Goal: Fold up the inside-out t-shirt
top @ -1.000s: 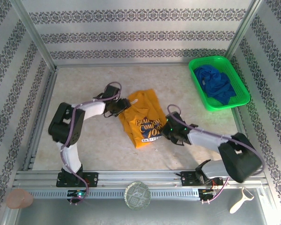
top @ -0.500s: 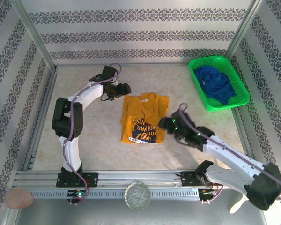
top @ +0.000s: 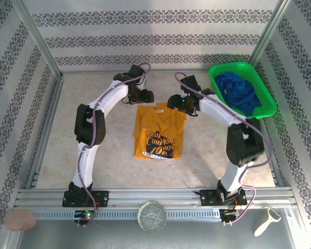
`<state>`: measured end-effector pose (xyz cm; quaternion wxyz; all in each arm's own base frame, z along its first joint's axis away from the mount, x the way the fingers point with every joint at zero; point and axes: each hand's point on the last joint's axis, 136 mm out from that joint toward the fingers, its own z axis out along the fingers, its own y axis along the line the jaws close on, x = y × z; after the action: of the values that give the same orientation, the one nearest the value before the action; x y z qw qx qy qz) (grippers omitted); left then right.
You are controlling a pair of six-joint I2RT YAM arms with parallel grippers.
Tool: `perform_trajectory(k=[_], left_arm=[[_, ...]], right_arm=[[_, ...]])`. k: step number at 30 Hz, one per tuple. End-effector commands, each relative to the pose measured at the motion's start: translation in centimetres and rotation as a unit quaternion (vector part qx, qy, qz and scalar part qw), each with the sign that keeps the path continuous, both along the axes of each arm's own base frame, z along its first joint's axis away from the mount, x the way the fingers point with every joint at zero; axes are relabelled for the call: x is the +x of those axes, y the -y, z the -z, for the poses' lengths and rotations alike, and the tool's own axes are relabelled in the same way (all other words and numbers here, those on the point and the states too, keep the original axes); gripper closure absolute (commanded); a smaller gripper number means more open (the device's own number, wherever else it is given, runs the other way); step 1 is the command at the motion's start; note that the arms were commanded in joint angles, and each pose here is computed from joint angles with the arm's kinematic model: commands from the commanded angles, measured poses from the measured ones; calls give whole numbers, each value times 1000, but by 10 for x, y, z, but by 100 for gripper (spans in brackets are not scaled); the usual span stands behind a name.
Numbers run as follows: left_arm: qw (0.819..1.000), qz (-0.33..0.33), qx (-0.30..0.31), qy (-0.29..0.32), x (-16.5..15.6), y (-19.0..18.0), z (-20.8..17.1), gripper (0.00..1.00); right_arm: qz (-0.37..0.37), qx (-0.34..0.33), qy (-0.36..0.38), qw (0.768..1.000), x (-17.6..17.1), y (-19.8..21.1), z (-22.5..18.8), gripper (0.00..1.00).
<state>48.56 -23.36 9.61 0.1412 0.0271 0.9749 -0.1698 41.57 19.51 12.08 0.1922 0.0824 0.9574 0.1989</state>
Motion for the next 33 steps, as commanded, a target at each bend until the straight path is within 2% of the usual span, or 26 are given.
perform_trajectory(k=[1,6,9,11,14,16,18,23,27,31,33], left_arm=[[997,25,67,-34,-13,-7,12,30],[995,28,83,-44,-4,-2,27,30],[994,31,90,-47,-2,-1,34,35],[994,36,92,-49,-3,0,38,42],[994,40,88,-49,-2,2,42,58],[994,41,87,-45,0,3,43,78],[994,40,89,-42,2,1,41,99],[994,18,109,-5,10,-12,21,100],[993,-29,105,38,17,-31,-2,100],[990,-90,80,68,23,-57,-17,100],[991,-99,56,75,25,-61,-21,100]], right_arm=[[-27,-32,-18,999,6,-4,12,35],[-28,-51,-44,997,16,-3,38,40],[-21,-57,-55,997,19,1,48,47],[-15,-57,-58,997,21,6,51,55],[-10,-53,-57,997,24,11,51,73],[-8,-49,-56,997,24,14,48,90],[-5,-46,-49,998,24,18,42,100],[4,-28,-24,999,21,27,16,100],[11,-8,1,1000,22,32,-9,100],[17,18,9,1000,25,32,-21,100],[16,24,6,1000,27,30,-20,100]])
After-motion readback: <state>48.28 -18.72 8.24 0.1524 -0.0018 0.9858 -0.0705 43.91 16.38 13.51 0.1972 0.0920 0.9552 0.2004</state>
